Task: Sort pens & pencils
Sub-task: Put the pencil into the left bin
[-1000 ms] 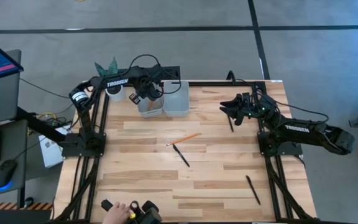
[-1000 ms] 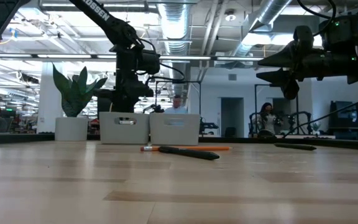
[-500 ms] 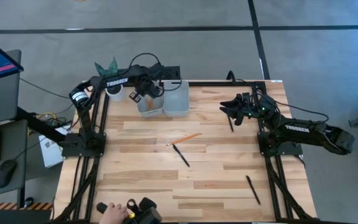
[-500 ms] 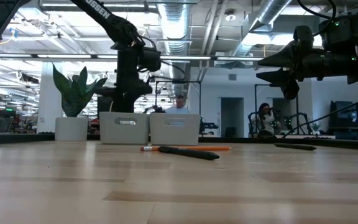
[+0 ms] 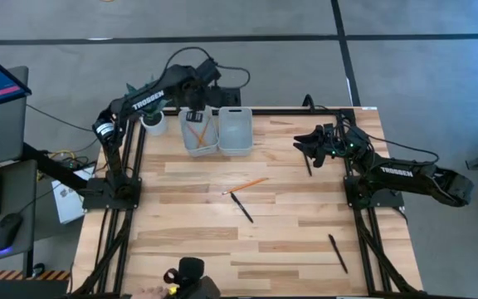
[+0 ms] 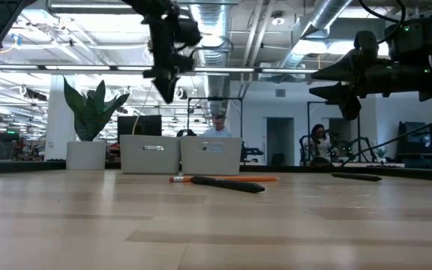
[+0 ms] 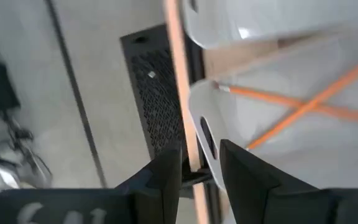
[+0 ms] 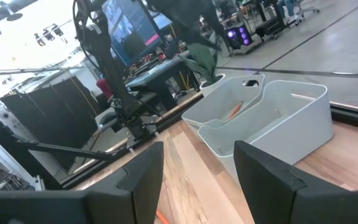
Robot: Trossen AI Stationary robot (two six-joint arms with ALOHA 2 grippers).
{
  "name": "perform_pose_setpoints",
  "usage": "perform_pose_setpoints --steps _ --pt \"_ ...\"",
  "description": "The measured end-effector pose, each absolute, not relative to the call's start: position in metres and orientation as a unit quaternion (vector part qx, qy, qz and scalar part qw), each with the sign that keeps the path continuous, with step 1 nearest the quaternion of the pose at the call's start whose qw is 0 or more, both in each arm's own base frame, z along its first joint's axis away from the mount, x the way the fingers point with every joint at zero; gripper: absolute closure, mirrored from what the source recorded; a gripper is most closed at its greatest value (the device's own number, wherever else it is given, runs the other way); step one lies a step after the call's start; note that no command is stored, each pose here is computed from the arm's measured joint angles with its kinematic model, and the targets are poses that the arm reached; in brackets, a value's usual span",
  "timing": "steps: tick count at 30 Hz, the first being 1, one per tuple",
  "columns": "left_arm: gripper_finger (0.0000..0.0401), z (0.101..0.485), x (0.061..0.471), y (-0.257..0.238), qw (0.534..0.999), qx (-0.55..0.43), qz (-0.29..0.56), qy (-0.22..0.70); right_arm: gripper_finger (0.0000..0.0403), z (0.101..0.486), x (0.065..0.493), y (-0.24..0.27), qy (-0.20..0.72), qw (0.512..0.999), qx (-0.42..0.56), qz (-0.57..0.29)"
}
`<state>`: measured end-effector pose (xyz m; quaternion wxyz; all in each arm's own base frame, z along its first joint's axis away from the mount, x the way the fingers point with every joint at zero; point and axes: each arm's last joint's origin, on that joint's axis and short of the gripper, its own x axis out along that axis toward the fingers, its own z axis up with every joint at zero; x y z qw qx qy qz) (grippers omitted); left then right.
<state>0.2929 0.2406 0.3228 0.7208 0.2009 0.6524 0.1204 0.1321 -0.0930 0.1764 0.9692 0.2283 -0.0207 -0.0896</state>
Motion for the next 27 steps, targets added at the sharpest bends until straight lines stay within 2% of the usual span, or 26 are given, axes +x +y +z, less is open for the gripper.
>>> perform_pose_setpoints --steps 5,10,14,19,27 --pt "0.0298 0.347 0.304 0.225 0.758 0.157 0.168 0.61 0.0186 0.177 0.132 -0.093 -0.021 0.969 0.228 -0.09" --pt "0.0298 0.36 0.324 0.196 0.813 0.109 0.135 0.556 0.0186 0.176 0.132 -0.093 -0.021 0.969 0.228 -0.09" --pt "0.0298 0.36 0.341 0.166 0.84 0.062 0.097 0.53 0.0186 0.176 0.132 -0.093 -0.021 0.969 0.228 -0.089" --pt "0.0298 0.361 0.359 0.124 0.856 0.033 0.068 0.512 0.0186 0.176 0.132 -0.093 -0.021 0.969 0.228 -0.089" --pt "0.0298 0.359 0.38 0.07 0.862 -0.023 0.122 0.491 0.0186 0.176 0.132 -0.093 -0.02 0.969 0.229 -0.088"
